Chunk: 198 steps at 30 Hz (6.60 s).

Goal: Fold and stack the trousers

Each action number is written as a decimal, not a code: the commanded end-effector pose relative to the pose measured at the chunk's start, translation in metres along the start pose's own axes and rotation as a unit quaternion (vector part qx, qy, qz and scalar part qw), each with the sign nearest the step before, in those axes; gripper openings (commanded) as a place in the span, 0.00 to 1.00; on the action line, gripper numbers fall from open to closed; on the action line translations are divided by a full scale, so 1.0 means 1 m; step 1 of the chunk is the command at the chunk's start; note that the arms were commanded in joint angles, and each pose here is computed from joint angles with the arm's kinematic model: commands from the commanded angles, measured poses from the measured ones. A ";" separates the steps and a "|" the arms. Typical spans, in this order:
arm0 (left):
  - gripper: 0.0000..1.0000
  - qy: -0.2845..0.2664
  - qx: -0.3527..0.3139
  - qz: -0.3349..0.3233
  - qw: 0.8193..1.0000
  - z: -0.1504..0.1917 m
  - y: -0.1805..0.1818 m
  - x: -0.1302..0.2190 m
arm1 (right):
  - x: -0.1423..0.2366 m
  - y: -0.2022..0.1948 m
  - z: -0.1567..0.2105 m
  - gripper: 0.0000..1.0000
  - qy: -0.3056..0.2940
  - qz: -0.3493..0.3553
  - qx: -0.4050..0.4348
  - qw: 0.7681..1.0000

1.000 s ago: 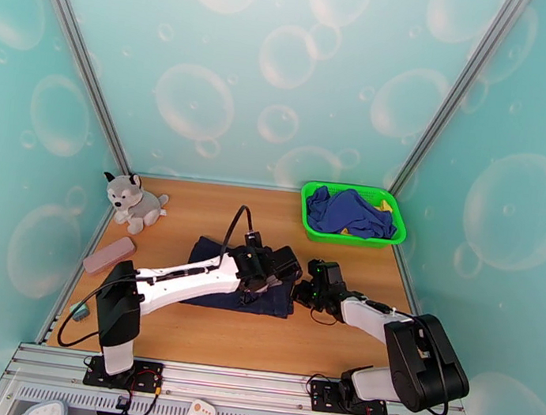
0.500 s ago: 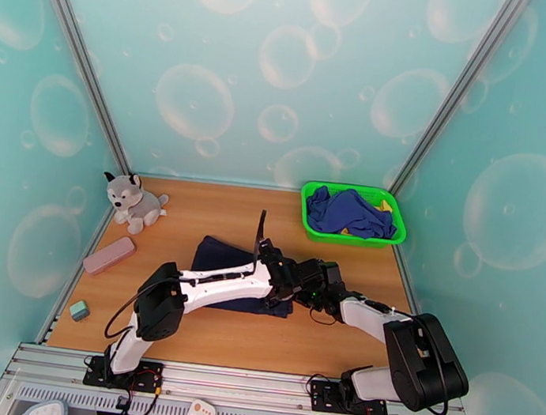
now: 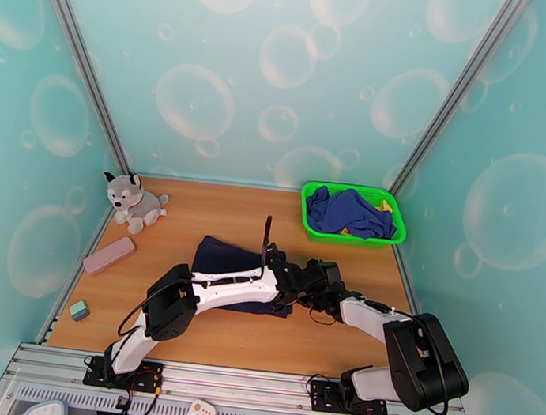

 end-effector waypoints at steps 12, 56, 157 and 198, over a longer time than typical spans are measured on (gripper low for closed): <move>0.99 -0.128 -0.026 0.120 0.984 -0.086 0.050 0.041 | 0.036 0.003 -0.004 0.32 -0.049 0.022 -0.016 0.998; 1.00 -0.094 -0.071 0.348 0.930 -0.134 0.240 -0.038 | -0.004 0.062 -0.055 0.51 -0.066 -0.059 0.030 0.996; 0.99 0.163 -0.163 0.196 0.953 -0.073 0.302 -0.060 | 0.011 0.062 0.021 0.95 -0.015 -0.024 0.072 0.997; 0.00 0.118 -0.213 0.252 0.936 -0.174 0.140 0.001 | 0.032 0.043 0.011 0.98 -0.059 -0.041 0.048 0.996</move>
Point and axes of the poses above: each hand's point on the last joint's axis, 136 mm out from that joint toward the fingers, its own x axis back along the fingers, its own y axis along the line the jaws close on, z = x × y, the point moved 5 cm from there along x, back along the fingers, and after that the axes turned 10 degrees about -x, right-handed, at the moved point
